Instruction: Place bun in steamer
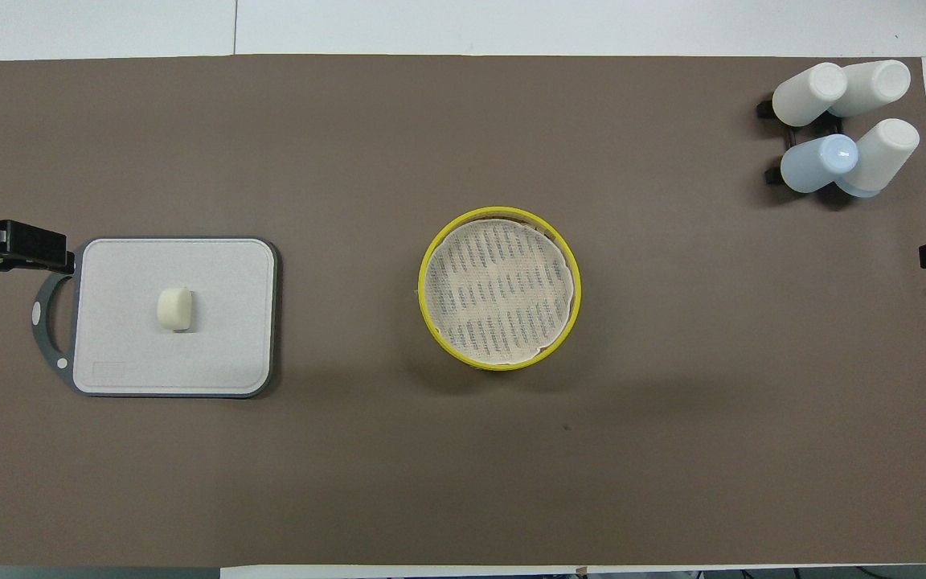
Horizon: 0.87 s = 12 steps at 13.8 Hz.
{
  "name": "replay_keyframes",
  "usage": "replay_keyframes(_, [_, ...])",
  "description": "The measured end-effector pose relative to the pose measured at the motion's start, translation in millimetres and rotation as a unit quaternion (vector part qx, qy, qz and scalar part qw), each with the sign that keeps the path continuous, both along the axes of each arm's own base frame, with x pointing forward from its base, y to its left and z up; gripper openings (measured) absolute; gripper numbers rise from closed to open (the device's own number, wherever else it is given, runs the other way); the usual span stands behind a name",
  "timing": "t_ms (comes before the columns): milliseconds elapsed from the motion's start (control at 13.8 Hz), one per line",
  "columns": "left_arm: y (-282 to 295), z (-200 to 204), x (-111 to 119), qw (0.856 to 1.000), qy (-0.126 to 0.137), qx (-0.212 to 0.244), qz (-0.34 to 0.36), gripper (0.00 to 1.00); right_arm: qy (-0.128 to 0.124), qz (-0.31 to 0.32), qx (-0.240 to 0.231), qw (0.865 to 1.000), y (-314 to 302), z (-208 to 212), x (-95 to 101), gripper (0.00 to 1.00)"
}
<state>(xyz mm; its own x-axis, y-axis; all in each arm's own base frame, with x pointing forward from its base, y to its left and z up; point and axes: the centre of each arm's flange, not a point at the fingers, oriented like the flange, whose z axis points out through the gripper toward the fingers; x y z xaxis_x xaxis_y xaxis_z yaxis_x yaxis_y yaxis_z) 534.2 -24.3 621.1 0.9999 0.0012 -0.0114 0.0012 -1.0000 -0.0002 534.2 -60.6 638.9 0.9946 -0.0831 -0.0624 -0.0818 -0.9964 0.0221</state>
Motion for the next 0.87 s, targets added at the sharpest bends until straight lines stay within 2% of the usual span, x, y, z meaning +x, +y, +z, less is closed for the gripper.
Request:
replay_keyframes(434, [0,-5,0,1.0,0.004,0.0,0.0,1.0,0.004,0.001,0.0,1.0,1,-1,-0.7,1.0])
replay_keyframes(651, [1,-32,-2,1.0,0.002,0.0,-0.001,1.0,0.005,0.022,0.003,1.0,8,-1,-0.3,1.0])
replay_keyframes(724, [2,-44,-4,1.0,0.002,0.0,-0.002,1.0,0.003,0.039,0.008,0.999,22,0,1.1,1.0])
replay_keyframes(868, [7,-67,-9,1.0,0.005,0.0,-0.001,1.0,-0.016,0.071,0.025,0.997,71,3,6.3,1.0])
